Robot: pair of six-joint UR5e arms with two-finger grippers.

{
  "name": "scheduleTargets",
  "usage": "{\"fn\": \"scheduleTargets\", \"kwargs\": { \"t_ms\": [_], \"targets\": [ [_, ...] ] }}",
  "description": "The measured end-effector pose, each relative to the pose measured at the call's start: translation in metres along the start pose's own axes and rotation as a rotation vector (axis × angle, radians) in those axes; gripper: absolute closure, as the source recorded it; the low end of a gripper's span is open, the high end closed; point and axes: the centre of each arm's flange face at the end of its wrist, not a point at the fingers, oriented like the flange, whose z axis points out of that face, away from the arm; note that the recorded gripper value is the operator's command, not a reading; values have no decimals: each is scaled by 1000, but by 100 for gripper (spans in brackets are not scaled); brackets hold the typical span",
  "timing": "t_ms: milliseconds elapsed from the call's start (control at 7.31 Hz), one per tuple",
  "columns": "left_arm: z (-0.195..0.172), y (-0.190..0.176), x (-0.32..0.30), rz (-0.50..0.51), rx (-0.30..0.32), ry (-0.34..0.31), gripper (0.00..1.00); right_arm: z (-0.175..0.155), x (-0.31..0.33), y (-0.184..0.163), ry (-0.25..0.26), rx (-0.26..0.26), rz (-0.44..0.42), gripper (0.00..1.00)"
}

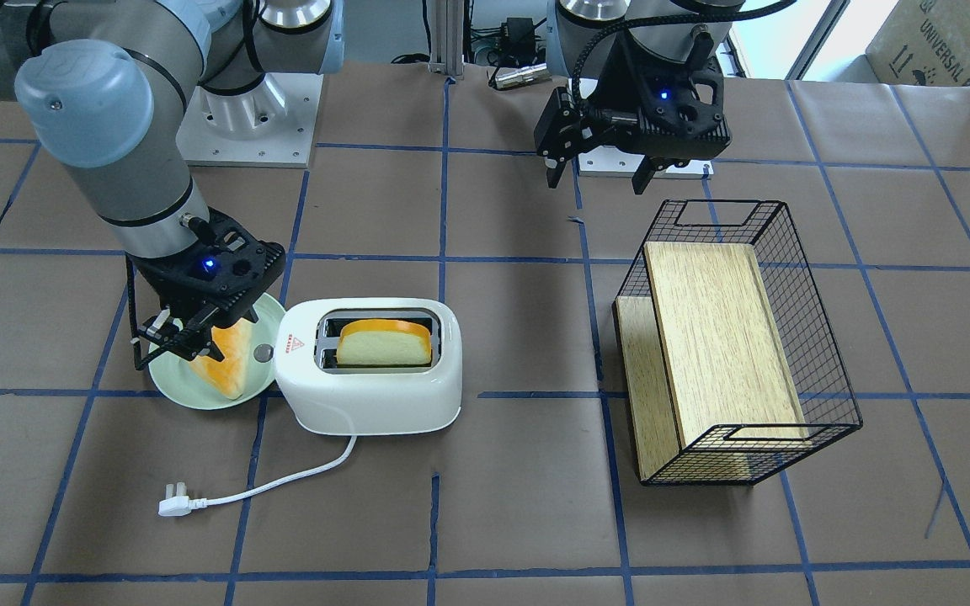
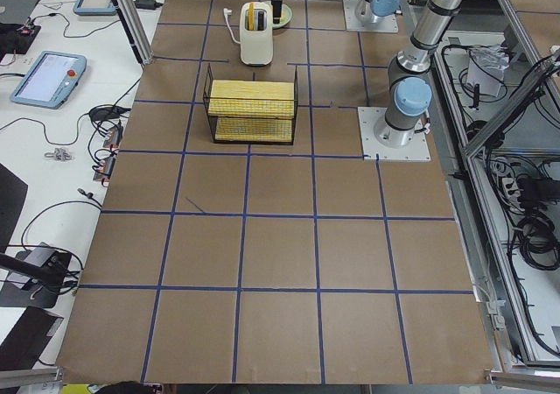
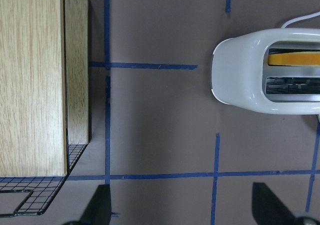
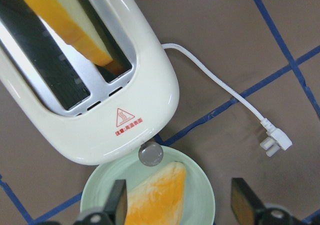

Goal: Press toaster with right arm
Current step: 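Lower the right gripper onto the toaster lever and press it down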

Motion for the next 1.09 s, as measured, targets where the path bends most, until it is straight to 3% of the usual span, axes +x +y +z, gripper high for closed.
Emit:
{"fn": "scheduleTargets", "kwargs": {
  "t_ms": [411,684,1095],
  "targets": [
    [0,0,0,0,0,0,0,6,0,0,-3,-8,-319,93],
    [0,0,0,0,0,0,0,20,-9,3,-18,-13,-421,93],
    [0,0,0,0,0,0,0,55,-13,7,8,-9,-521,93]
  ]
}}
